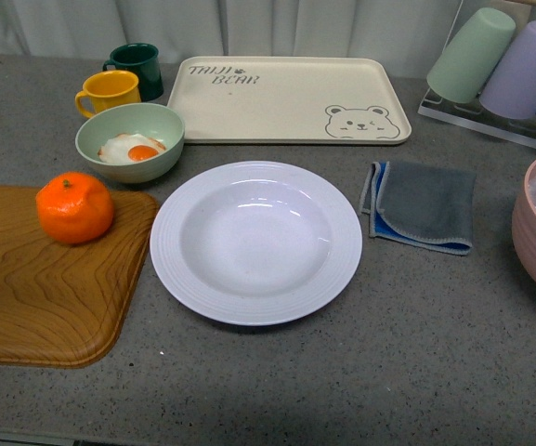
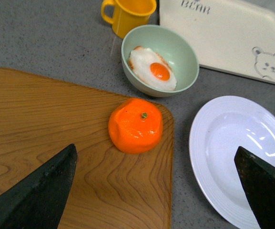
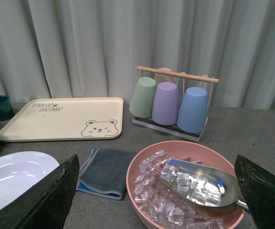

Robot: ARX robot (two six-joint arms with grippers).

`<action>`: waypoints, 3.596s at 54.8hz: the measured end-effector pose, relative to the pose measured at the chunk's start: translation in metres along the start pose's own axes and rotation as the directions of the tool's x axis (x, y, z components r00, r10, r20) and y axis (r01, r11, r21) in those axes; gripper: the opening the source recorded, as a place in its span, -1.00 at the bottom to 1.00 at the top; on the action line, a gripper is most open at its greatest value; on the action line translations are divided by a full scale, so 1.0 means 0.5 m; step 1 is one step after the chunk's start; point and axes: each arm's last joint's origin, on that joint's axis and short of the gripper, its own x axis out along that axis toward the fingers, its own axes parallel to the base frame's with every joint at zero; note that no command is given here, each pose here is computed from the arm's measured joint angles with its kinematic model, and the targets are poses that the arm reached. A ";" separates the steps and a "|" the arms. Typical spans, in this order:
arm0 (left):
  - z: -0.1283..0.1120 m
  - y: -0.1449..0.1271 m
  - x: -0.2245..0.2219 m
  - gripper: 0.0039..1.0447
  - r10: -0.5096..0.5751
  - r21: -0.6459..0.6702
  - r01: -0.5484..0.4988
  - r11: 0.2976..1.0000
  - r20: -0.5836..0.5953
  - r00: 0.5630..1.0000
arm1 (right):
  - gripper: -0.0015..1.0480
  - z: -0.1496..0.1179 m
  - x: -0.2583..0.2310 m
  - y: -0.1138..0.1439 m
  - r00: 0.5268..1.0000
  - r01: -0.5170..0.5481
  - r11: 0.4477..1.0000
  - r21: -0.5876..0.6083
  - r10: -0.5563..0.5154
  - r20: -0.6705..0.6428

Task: Place orange and plate with both arms

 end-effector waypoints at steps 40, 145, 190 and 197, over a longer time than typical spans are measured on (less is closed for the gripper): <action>-0.023 -0.014 0.291 0.88 0.096 0.101 -0.064 0.993 -0.346 0.933 | 0.82 0.000 0.000 0.000 1.000 0.000 1.000 0.000 0.000 0.000; -0.117 -0.339 0.306 0.89 -0.049 0.312 0.197 0.929 -0.425 0.904 | 0.82 0.000 0.000 0.000 1.000 0.000 1.000 0.000 0.000 0.000; -0.033 -0.143 0.043 -0.49 -0.039 0.191 -0.063 0.980 0.490 0.871 | 0.82 0.000 0.000 0.000 1.000 -0.001 1.000 0.000 0.001 0.000; -0.051 -0.105 0.005 -0.91 -0.018 0.198 -0.081 0.977 0.452 0.892 | 0.82 0.000 0.000 0.000 1.000 0.000 1.000 0.000 0.000 0.000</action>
